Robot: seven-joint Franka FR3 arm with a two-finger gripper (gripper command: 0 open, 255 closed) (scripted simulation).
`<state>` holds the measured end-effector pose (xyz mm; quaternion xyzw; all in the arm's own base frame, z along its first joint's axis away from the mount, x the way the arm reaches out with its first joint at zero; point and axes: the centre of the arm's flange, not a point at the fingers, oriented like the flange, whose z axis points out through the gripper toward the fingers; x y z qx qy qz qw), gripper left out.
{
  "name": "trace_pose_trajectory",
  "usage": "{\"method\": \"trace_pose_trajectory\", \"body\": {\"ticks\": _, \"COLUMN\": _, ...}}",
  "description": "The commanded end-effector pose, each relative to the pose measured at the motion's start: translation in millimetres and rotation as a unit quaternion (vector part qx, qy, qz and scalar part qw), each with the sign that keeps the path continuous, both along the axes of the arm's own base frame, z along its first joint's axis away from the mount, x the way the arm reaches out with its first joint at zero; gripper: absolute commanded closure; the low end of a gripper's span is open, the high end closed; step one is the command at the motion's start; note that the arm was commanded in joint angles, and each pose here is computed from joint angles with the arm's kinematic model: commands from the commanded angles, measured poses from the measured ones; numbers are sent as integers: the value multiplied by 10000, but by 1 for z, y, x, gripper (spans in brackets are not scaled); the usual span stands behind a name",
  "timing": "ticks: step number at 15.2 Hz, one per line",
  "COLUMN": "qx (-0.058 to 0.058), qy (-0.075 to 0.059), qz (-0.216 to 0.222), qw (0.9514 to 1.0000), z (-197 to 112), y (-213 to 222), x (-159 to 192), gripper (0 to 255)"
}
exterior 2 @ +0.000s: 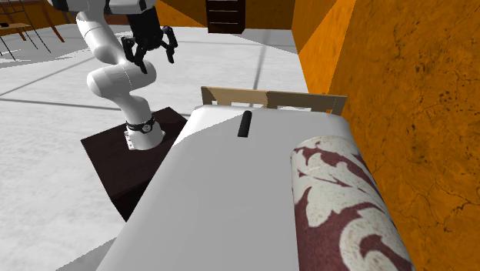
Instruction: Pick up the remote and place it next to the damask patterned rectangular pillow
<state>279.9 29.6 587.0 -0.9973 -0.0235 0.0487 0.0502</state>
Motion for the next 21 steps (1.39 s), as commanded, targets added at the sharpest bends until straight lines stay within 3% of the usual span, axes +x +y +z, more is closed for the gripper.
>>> {"method": "trace_pose_trajectory", "body": {"ticks": 1, "qx": 0, "qy": 0, "qz": 0, "qw": 10000, "z": 0, "y": 0, "x": 0, "gripper": 0}}
{"method": "trace_pose_trajectory", "body": {"ticks": 6, "qx": -7, "qy": 131, "qz": -821, "qw": 9965, "z": -40, "y": 50, "x": 6, "gripper": 0}}
{"method": "trace_pose_trajectory", "body": {"ticks": 11, "qx": -13, "qy": 260, "qz": -1636, "qw": 9862, "z": -80, "y": 99, "x": 18, "gripper": 0}}
{"method": "trace_pose_trajectory", "body": {"ticks": 16, "qx": -20, "qy": 388, "qz": -2439, "qw": 9690, "z": -120, "y": 145, "x": 38, "gripper": 0}}
{"method": "trace_pose_trajectory", "body": {"ticks": 21, "qx": -26, "qy": 514, "qz": -3226, "qw": 9451, "z": -161, "y": 188, "x": 63, "gripper": 0}}
